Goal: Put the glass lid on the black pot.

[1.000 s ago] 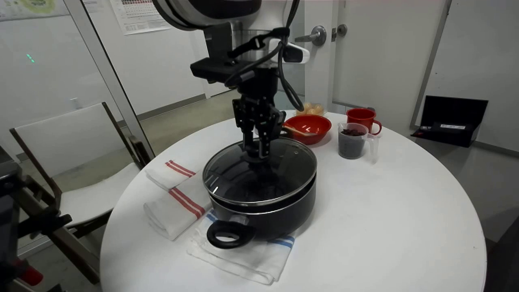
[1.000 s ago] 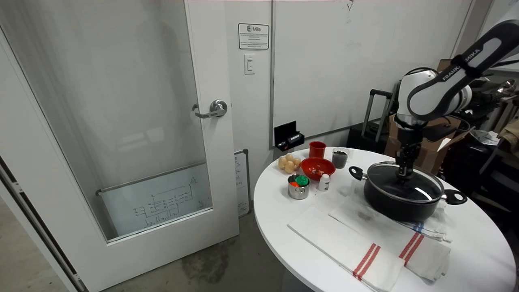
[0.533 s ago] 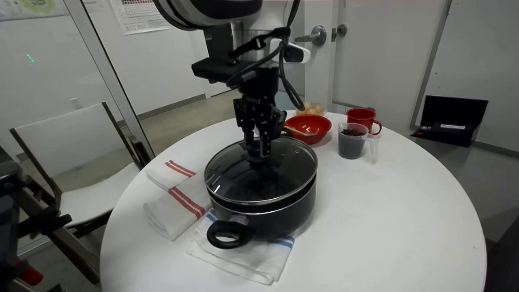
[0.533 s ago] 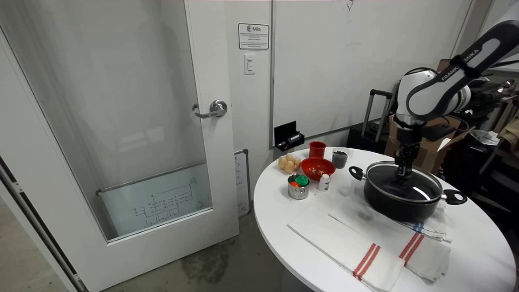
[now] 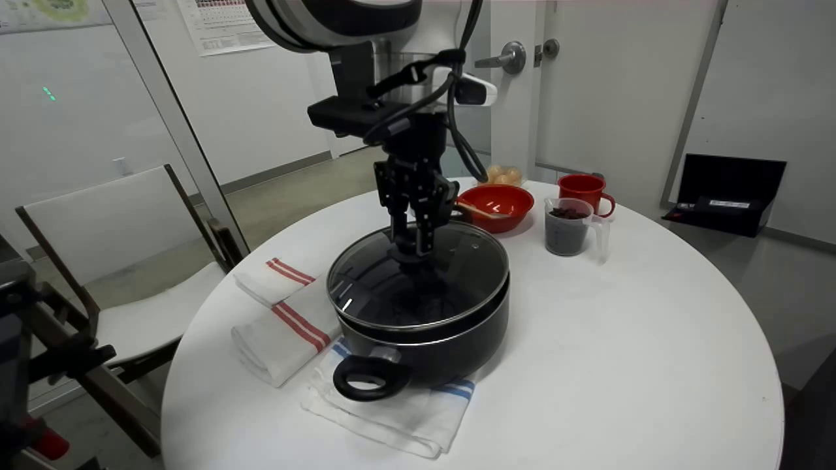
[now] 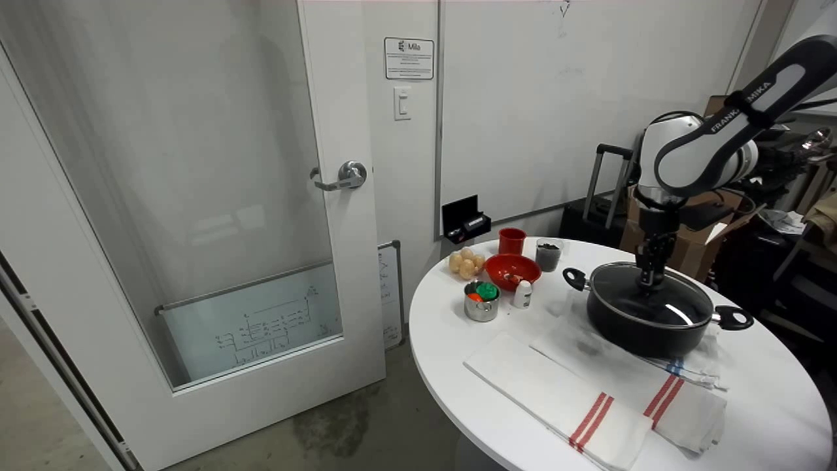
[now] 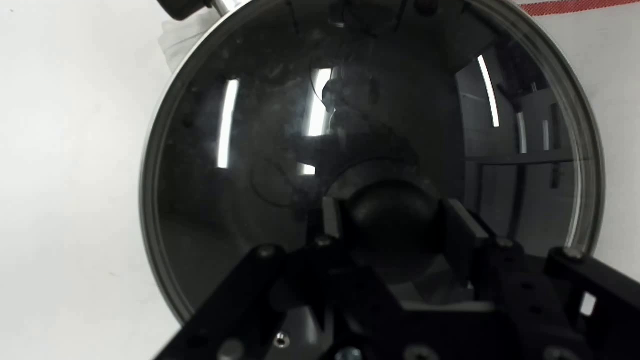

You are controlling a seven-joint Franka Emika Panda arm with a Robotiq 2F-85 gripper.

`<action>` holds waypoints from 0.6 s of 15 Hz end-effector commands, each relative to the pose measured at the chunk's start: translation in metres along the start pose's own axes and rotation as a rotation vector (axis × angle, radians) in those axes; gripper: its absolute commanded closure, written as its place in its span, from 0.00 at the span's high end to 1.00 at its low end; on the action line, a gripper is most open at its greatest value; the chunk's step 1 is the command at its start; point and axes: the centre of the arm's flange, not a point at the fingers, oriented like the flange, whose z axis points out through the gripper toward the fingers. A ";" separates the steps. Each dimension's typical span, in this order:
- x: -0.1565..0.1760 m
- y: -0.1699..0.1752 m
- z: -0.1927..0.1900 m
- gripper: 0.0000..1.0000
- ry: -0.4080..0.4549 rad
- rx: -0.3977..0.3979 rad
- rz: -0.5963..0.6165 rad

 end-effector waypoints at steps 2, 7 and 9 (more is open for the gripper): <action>-0.001 0.012 0.001 0.25 0.010 0.015 0.019; -0.003 0.023 0.003 0.25 0.017 0.066 0.051; -0.003 0.027 0.004 0.25 0.022 0.092 0.068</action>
